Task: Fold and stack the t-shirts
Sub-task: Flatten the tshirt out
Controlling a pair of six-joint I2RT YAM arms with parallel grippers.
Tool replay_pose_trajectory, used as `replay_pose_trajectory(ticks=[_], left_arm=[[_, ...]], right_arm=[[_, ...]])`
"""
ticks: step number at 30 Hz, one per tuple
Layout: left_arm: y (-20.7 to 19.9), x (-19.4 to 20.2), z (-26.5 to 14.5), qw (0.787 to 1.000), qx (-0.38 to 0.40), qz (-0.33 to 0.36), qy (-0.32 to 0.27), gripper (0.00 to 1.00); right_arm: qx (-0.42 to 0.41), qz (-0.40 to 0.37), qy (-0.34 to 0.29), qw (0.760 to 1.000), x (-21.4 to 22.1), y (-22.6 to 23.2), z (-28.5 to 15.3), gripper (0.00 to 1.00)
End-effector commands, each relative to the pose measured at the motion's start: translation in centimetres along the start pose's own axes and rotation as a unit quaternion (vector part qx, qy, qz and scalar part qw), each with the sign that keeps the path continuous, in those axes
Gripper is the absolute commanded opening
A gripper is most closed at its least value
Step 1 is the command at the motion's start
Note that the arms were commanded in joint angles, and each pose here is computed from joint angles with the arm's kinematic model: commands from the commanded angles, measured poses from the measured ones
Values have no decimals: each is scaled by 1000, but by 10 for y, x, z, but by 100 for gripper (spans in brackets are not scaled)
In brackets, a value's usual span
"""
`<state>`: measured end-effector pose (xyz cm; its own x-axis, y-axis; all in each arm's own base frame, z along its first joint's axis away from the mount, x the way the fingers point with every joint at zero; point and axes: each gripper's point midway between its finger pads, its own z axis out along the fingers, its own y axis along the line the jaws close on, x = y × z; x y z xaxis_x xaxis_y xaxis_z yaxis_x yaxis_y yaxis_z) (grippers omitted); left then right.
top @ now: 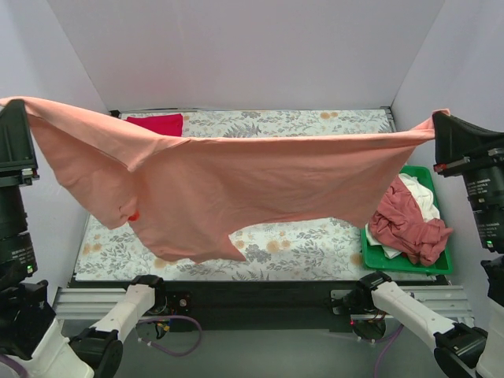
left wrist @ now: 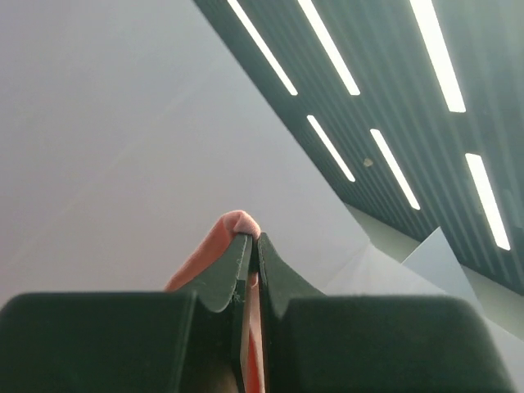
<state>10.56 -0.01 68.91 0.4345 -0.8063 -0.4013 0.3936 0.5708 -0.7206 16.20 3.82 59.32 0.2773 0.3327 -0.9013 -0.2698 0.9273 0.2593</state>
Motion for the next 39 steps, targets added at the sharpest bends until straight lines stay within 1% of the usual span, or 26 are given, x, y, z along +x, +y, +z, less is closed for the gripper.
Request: replay_pose_trajectory(ticks=[1, 5, 8, 12, 13, 16, 17, 19, 20, 22, 23, 24, 25, 26, 28, 29, 30, 31, 32, 33, 34, 35, 36, 37, 38, 39], left_arm=[[-12, -20, 13, 999, 9, 33, -41, 0], [-25, -38, 12, 996, 27, 40, -76, 0], [-22, -40, 17, 995, 25, 49, -89, 0], [3, -17, 41, 995, -5, 66, -73, 0], [15, -7, 49, 995, -19, 68, -67, 0], [68, 43, 89, 992, -77, 93, -30, 0], [92, 65, 101, 989, -101, 108, -10, 0], [136, 103, 123, 980, -142, 135, 19, 0], [151, 115, 131, 977, -149, 148, 23, 0], [219, 169, 140, 961, -193, 188, 68, 0], [232, 181, 147, 960, -192, 192, 66, 0], [271, 211, 142, 947, -217, 214, 98, 0], [291, 228, 143, 941, -225, 225, 115, 0], [327, 260, 146, 930, -240, 238, 143, 0], [374, 298, 139, 909, -262, 266, 188, 1], [422, 335, 132, 886, -289, 282, 228, 0], [442, 351, 128, 872, -296, 298, 250, 1], [456, 365, 134, 865, -301, 304, 263, 2], [476, 379, 125, 846, -320, 312, 291, 14], [521, 409, 108, 814, -350, 324, 330, 19], [515, 412, 128, 820, -348, 319, 323, 25], [531, 420, 115, 796, -371, 326, 349, 32], [553, 435, 106, 779, -386, 332, 367, 41], [555, 438, 108, 776, -388, 333, 370, 45], [555, 440, 110, 774, -387, 334, 373, 49], [553, 444, 110, 776, -381, 331, 378, 60]], right_arm=[[-40, 4, -14, 999, -17, 13, -14, 1], [-57, 9, -24, 998, -24, 17, -25, 1], [-50, 6, -16, 999, -18, 14, -23, 1], [-27, 2, 8, 1000, 5, 8, -5, 1], [-18, -2, 25, 1000, 23, 5, 3, 1], [27, -17, 45, 998, 53, -9, 29, 1], [44, -30, 80, 995, 86, -14, 46, 1], [81, -46, 101, 991, 114, -27, 64, 1], [98, -65, 140, 983, 153, -34, 79, 1], [141, -76, 155, 975, 185, -49, 96, 1], [149, -88, 185, 967, 217, -55, 108, 1], [153, -91, 215, 960, 248, -66, 113, 1], [151, -84, 232, 957, 268, -71, 119, 1], [146, -72, 253, 954, 301, -77, 134, 1], [129, -46, 297, 945, 348, -94, 144, 1], [114, -35, 335, 935, 390, -100, 155, 1], [118, -31, 341, 932, 399, -112, 167, 1], [117, -28, 356, 927, 416, -119, 175, 1], [118, -30, 400, 908, 461, -132, 179, 5], [94, -26, 399, 912, 459, -131, 199, 26], [88, -22, 416, 905, 474, -134, 203, 40], [92, -19, 442, 892, 502, -143, 206, 58], [81, -12, 459, 885, 510, -141, 206, 79], [76, -16, 450, 890, 505, -140, 218, 87], [75, -13, 458, 886, 514, -141, 218, 93], [74, -15, 457, 886, 514, -142, 220, 96]])
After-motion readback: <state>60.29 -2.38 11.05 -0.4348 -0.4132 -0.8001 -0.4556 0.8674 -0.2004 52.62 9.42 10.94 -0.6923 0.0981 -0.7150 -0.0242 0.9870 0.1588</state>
